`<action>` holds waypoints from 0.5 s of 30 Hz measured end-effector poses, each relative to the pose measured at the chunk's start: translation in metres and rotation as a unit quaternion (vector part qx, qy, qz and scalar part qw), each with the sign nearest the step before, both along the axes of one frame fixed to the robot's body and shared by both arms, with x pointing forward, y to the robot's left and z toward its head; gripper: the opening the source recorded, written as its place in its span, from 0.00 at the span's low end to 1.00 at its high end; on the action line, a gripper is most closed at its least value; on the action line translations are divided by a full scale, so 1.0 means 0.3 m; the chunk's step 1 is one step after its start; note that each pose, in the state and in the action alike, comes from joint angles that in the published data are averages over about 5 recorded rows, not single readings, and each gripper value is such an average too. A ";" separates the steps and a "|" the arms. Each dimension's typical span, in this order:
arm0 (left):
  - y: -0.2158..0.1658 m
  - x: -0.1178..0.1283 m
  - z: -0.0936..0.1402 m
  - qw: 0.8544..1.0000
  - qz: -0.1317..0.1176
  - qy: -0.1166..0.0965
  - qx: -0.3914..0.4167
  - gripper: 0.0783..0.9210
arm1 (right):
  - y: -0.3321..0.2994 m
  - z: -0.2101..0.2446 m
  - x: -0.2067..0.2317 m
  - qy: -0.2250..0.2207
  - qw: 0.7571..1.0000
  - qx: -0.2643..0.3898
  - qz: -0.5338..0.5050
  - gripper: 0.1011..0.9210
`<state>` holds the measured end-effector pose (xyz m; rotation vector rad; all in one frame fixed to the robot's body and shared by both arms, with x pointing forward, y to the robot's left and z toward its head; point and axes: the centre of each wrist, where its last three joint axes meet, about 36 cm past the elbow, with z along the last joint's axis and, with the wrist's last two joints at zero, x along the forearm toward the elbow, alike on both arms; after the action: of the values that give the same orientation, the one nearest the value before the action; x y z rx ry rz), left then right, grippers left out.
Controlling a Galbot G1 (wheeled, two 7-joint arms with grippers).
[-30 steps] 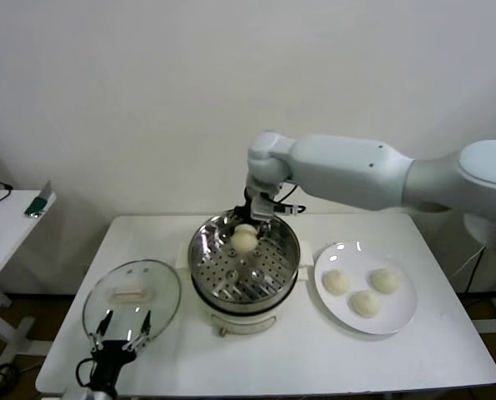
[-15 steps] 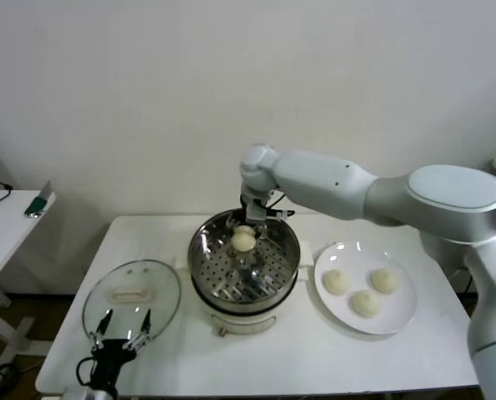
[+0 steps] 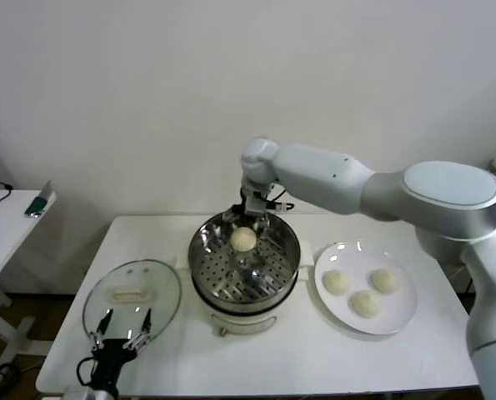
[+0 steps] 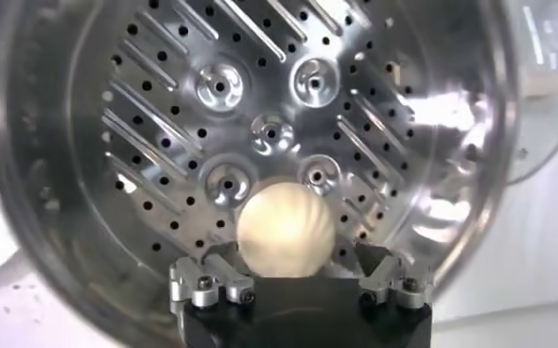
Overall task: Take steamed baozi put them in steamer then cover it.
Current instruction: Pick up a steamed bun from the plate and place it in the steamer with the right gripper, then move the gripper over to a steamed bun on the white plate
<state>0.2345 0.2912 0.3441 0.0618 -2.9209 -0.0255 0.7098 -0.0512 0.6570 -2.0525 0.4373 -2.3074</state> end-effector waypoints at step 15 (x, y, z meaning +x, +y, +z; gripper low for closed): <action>0.012 0.021 0.006 1.000 0.003 -0.006 -0.001 0.88 | -0.717 0.114 -0.117 0.071 0.925 0.039 -0.372 0.88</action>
<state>0.2408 0.2948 0.3461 0.0690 -2.9335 -0.0204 0.6747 -0.2664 0.6911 -2.2909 1.5207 -2.3942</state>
